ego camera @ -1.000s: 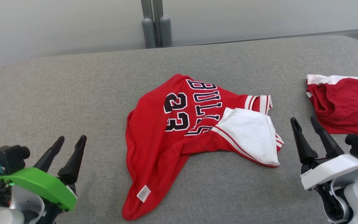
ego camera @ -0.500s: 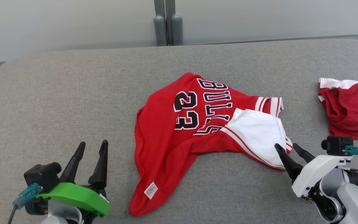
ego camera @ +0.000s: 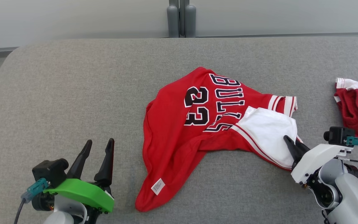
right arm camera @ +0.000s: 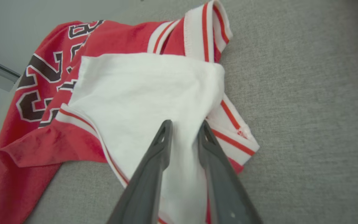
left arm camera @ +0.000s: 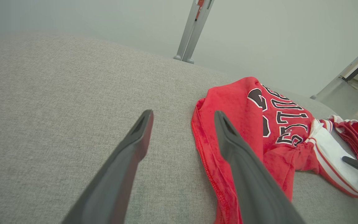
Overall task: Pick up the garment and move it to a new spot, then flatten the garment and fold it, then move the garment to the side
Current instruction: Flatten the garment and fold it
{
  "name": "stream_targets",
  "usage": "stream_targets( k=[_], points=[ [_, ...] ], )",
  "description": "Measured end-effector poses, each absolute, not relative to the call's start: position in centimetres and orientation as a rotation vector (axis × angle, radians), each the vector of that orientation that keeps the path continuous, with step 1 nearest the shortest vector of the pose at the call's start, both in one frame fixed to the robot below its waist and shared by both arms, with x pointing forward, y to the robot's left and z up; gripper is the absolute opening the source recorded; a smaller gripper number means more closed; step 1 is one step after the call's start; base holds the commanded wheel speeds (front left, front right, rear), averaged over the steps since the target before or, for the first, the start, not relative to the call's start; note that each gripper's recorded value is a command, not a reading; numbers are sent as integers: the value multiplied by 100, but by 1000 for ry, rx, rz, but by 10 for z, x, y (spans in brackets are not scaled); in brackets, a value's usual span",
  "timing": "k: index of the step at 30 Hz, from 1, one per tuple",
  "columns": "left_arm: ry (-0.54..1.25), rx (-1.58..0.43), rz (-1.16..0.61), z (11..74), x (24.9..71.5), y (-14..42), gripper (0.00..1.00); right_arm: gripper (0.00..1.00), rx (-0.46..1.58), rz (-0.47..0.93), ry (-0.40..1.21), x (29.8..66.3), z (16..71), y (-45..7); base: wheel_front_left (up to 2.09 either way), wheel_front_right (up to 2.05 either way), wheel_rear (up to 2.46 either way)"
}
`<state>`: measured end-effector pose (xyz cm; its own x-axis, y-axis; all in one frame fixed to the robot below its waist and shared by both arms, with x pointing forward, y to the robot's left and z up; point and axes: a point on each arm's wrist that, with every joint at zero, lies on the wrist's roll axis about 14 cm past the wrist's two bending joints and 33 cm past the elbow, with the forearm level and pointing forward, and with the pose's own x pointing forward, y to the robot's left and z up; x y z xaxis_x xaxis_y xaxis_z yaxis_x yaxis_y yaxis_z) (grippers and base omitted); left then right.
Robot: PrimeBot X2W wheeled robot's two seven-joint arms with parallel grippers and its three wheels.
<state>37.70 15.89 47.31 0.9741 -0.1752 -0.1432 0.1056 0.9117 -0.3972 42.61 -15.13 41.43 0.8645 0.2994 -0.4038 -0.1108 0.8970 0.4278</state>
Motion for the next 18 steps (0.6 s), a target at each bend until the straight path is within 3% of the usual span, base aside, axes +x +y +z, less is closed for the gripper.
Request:
stream_targets(
  k=[1, 7, 11, 14, 18],
  points=[
    [179, -398, -144, 473, 377, 159, 100, 0, 407, 220, 462, 428, 417, -151, 0, 0, 0],
    [195, -398, -148, 469, 376, 157, 100, 0, 406, 241, 312, 438, 446, -148, 0, 0, 0],
    [199, -401, -153, 468, 376, 154, 100, 0, 414, 338, 206, 433, 477, -127, 0, 0, 0],
    [200, -403, -157, 468, 376, 153, 100, 0, 413, 432, 216, 415, 483, -111, 0, 0, 0],
    [198, -407, -160, 468, 376, 151, 100, 0, 339, 513, 345, 384, 464, -113, 0, 0, 0]
  ],
)
